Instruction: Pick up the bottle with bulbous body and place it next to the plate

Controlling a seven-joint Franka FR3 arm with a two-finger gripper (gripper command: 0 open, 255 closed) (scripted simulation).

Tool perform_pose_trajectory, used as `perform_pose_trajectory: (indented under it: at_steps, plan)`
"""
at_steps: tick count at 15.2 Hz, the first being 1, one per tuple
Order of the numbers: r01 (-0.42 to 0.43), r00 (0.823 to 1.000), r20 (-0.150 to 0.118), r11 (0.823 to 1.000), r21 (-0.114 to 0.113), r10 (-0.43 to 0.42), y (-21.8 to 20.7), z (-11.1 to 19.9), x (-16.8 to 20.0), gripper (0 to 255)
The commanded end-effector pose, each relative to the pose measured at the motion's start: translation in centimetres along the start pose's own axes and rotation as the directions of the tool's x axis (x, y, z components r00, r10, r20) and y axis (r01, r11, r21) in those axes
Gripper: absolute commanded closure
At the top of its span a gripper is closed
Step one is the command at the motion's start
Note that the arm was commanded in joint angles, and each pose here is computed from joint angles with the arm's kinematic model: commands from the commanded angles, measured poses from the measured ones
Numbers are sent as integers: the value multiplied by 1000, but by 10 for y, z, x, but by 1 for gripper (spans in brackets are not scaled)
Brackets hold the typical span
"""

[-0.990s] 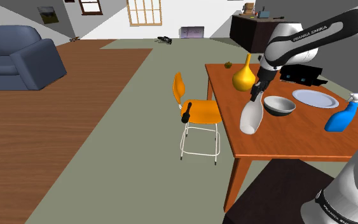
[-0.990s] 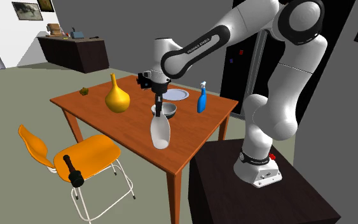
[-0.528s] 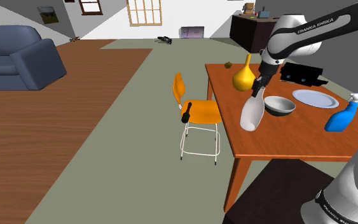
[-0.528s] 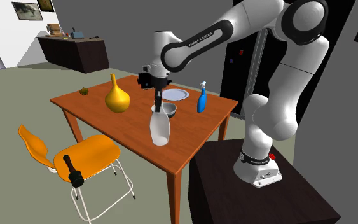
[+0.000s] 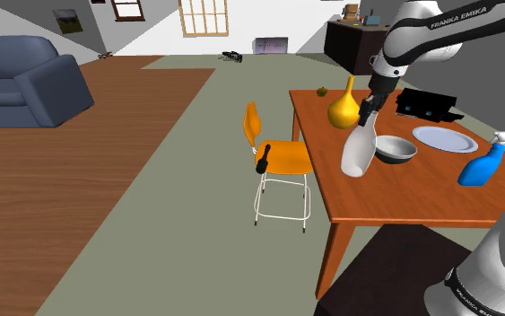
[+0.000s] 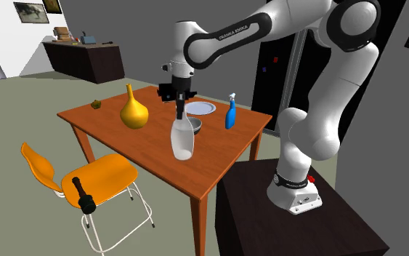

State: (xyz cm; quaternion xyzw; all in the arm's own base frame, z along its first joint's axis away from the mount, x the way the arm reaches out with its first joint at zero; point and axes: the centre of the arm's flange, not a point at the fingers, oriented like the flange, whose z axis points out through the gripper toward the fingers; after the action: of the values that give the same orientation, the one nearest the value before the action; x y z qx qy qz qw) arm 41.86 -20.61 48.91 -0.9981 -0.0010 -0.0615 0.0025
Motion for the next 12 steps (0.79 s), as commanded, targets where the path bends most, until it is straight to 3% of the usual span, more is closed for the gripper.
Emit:
perform_pose_trajectory:
  at_steps: [1, 12]
  plan:
    - [0, 1000, 0, 1000, 0, 0, 0, -11, 2, 255]
    - [0, 1000, 0, 1000, 0, 0, 0, -69, 10, 255]
